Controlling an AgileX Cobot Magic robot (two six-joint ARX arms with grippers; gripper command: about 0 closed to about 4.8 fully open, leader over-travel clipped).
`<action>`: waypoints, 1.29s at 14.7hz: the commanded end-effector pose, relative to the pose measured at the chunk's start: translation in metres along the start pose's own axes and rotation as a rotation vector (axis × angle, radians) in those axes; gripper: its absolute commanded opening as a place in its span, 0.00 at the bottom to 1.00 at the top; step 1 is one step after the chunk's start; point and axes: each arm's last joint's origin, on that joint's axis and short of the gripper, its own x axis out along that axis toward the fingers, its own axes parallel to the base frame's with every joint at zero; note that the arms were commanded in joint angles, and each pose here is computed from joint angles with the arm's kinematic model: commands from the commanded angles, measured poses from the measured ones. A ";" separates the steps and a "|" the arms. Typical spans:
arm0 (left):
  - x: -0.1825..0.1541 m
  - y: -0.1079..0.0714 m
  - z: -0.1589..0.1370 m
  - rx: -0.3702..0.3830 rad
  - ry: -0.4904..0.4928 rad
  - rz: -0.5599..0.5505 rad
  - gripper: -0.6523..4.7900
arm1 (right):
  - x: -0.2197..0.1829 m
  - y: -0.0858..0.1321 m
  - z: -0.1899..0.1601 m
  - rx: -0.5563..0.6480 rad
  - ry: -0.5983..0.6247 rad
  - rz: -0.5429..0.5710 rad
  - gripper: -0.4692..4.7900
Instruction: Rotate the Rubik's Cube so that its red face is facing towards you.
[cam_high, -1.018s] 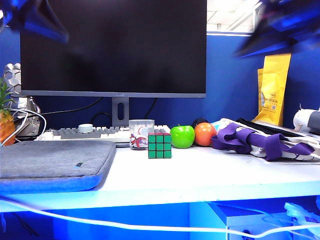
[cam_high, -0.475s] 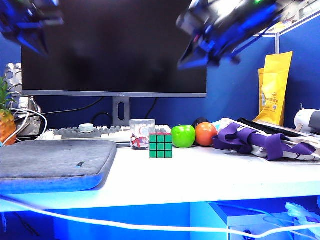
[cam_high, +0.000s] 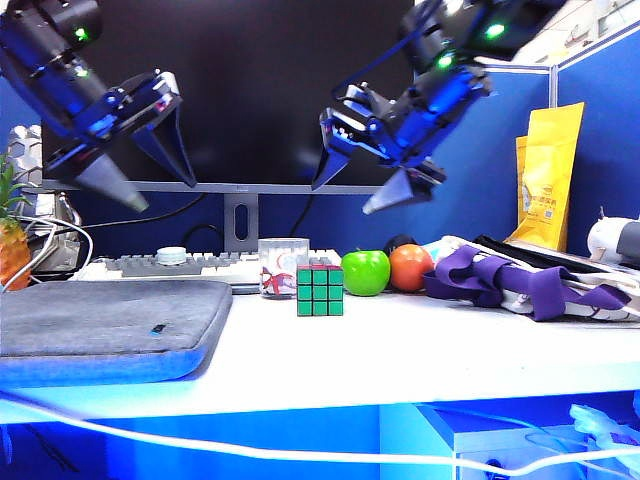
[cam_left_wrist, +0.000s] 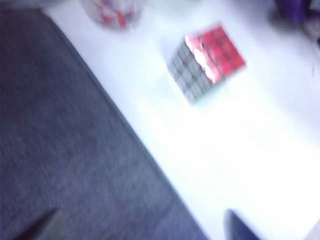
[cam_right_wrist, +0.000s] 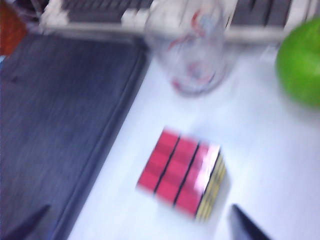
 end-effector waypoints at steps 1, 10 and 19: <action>0.005 -0.024 0.017 0.016 -0.058 0.004 1.00 | 0.033 -0.009 0.003 0.026 0.087 -0.007 1.00; 0.007 -0.057 0.033 0.032 -0.081 -0.049 1.00 | 0.092 -0.024 0.004 0.051 0.275 -0.046 1.00; 0.007 -0.057 0.027 -0.003 -0.021 -0.066 1.00 | 0.112 -0.011 -0.008 -0.018 0.257 -0.085 0.08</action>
